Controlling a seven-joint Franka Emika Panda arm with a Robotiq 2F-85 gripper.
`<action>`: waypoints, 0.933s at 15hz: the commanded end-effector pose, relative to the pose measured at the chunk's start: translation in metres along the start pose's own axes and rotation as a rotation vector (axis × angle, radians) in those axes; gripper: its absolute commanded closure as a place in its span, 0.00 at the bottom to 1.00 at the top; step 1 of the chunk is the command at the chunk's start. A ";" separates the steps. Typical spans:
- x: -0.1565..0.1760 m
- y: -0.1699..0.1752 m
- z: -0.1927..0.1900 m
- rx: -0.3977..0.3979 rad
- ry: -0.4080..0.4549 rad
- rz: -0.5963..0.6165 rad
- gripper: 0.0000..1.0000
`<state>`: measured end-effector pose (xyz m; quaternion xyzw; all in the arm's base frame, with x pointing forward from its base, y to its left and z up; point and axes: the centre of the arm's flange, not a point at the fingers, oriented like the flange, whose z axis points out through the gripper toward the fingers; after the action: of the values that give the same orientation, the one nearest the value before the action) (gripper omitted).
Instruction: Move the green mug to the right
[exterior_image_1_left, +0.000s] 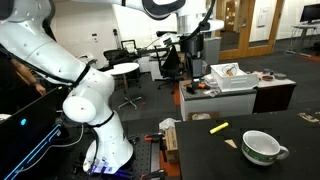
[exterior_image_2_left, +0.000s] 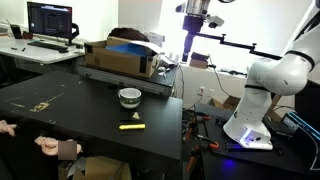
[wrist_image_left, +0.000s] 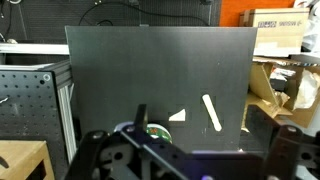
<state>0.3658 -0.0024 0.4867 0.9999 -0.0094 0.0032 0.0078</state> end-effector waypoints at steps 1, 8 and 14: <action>0.000 0.000 0.000 0.000 0.000 0.000 0.00; 0.029 0.037 -0.036 -0.035 0.165 0.099 0.00; 0.085 0.088 -0.037 -0.045 0.140 0.156 0.00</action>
<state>0.4047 -0.0693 0.5305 0.9922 -0.0787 0.0928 0.0265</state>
